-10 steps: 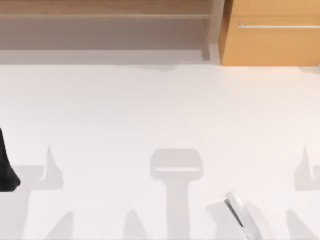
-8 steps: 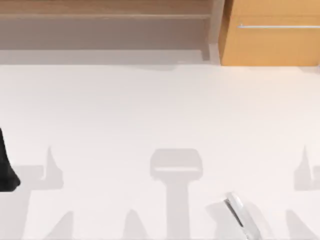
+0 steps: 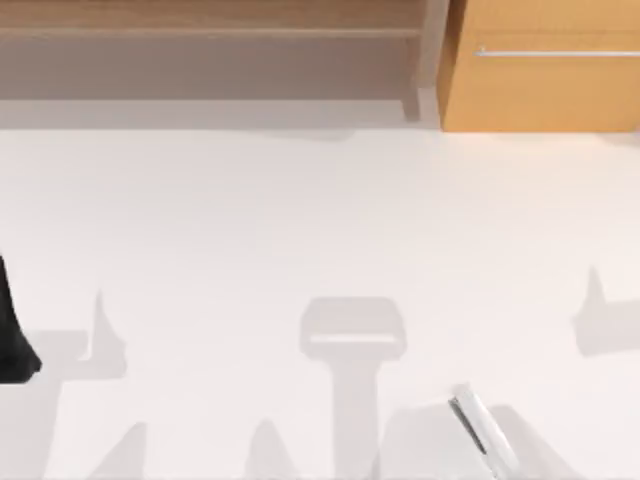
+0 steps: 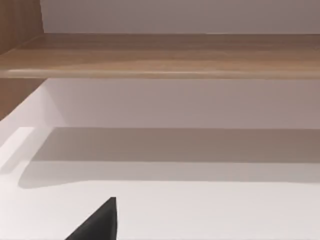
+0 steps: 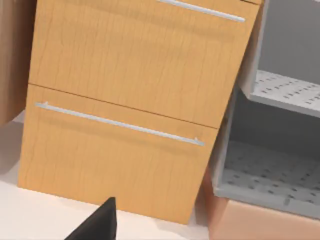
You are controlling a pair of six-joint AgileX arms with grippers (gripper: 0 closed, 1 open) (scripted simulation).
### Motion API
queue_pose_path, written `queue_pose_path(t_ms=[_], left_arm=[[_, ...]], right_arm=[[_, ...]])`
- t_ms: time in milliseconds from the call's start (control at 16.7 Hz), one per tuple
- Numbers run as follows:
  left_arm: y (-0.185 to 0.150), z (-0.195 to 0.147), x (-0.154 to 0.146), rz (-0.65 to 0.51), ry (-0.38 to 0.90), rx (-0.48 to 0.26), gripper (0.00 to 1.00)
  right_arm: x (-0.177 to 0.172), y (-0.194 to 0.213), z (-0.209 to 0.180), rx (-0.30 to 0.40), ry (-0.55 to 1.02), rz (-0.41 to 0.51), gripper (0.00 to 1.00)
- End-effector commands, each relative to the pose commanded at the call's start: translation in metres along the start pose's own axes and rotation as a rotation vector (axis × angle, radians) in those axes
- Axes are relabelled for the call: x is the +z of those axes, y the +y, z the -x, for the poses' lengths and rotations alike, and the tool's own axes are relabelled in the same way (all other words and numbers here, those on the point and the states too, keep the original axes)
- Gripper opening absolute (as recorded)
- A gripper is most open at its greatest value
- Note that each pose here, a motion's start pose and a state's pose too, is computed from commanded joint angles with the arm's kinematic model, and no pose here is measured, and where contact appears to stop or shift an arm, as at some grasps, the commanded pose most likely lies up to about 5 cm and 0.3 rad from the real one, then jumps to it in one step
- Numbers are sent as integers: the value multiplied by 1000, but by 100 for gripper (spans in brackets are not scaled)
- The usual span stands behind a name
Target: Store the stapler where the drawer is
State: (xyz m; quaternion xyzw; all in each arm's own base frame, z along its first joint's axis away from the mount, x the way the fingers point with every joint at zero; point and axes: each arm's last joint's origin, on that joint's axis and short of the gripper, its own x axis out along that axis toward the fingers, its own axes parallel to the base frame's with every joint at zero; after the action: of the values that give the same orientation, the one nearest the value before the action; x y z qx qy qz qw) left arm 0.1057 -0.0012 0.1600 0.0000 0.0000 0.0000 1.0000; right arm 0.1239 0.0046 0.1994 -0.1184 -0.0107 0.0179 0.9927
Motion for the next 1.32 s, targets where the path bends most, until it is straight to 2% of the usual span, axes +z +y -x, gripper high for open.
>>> queue_pose_path(t_ms=[360, 600, 780, 1020, 1320], left_arm=[[0, 0, 0, 0, 0, 0, 100], [0, 0, 0, 0, 0, 0, 100], [0, 0, 0, 0, 0, 0, 100], [0, 0, 0, 0, 0, 0, 100], [0, 0, 0, 0, 0, 0, 100]], right_arm=[[38, 0, -64, 9, 0, 364, 100], [41, 11, -131, 9, 5, 638, 100], [23, 26, -183, 7, 11, 838, 100], [-21, 49, -238, -1, 23, 1072, 100], [-79, 73, -275, -12, 43, 1275, 100]])
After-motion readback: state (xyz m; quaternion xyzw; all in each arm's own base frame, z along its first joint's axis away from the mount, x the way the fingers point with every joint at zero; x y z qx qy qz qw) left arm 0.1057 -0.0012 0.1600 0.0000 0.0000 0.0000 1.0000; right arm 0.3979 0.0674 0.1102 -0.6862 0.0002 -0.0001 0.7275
